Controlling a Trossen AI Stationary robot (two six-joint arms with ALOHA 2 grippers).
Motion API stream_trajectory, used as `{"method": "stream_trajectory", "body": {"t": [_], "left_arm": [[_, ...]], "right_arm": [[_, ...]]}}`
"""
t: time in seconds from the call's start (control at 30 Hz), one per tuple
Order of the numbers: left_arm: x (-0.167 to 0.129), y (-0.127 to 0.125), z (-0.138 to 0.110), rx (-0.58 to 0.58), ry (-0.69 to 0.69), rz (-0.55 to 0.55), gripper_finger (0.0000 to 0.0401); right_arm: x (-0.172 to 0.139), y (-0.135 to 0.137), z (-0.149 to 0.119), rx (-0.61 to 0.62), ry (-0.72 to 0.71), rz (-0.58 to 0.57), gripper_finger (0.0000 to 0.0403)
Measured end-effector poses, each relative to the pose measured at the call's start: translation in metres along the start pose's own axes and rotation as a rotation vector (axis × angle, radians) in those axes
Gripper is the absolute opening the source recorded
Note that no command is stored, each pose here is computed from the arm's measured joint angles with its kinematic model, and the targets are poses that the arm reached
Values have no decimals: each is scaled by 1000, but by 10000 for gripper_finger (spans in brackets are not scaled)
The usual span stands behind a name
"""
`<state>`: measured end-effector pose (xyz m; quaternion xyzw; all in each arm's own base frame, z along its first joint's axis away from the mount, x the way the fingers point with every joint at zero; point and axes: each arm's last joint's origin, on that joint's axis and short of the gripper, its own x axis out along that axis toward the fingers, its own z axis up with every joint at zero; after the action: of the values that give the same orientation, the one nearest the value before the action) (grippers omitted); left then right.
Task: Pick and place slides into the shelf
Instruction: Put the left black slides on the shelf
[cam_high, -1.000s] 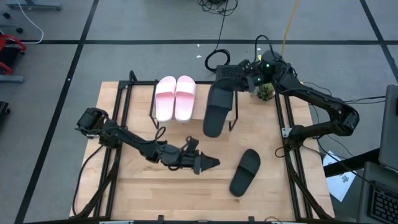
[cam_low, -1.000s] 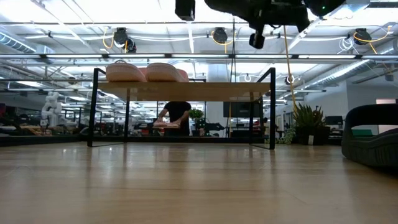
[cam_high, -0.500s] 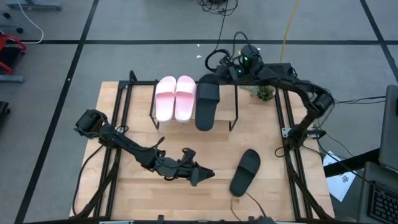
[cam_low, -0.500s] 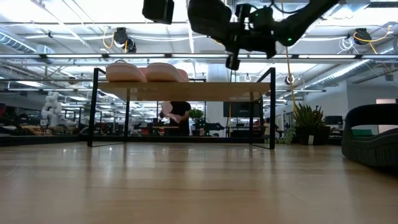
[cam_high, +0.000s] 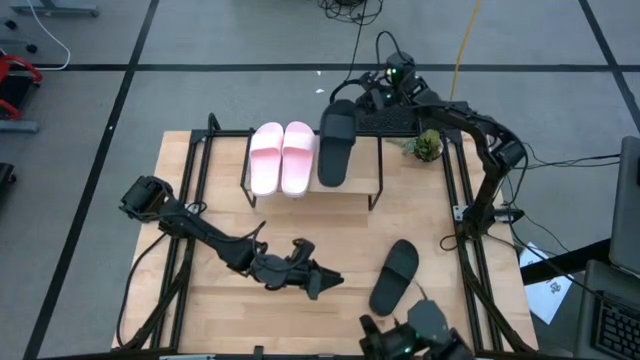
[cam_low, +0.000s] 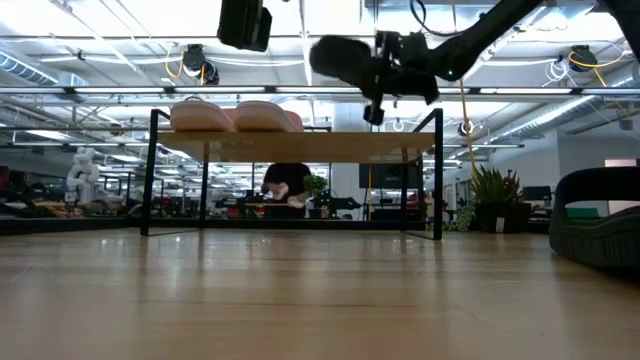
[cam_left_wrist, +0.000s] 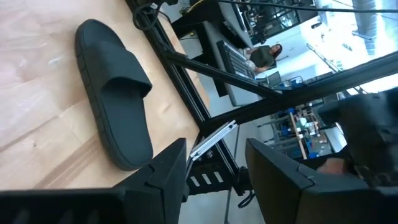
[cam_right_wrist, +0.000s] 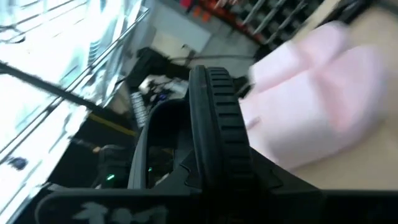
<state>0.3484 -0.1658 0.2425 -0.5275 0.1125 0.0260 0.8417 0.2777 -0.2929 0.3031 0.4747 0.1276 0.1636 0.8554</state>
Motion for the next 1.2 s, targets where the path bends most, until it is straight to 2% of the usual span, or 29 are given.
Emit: {"method": "stream_trajectory", "body": {"t": [0.2,0.67,1.2], "left_arm": [[2,3,6,-18,-15,11,163],[4,3,9,-36,-9,3,163],[4,4,11,-29,-13,5,163]], "right_arm": [[-18,-5,4,-41,-38,-31,37],[17,-53,-10,42,40,-20,37],[18,-65,-20,117,77,-46,37]]}}
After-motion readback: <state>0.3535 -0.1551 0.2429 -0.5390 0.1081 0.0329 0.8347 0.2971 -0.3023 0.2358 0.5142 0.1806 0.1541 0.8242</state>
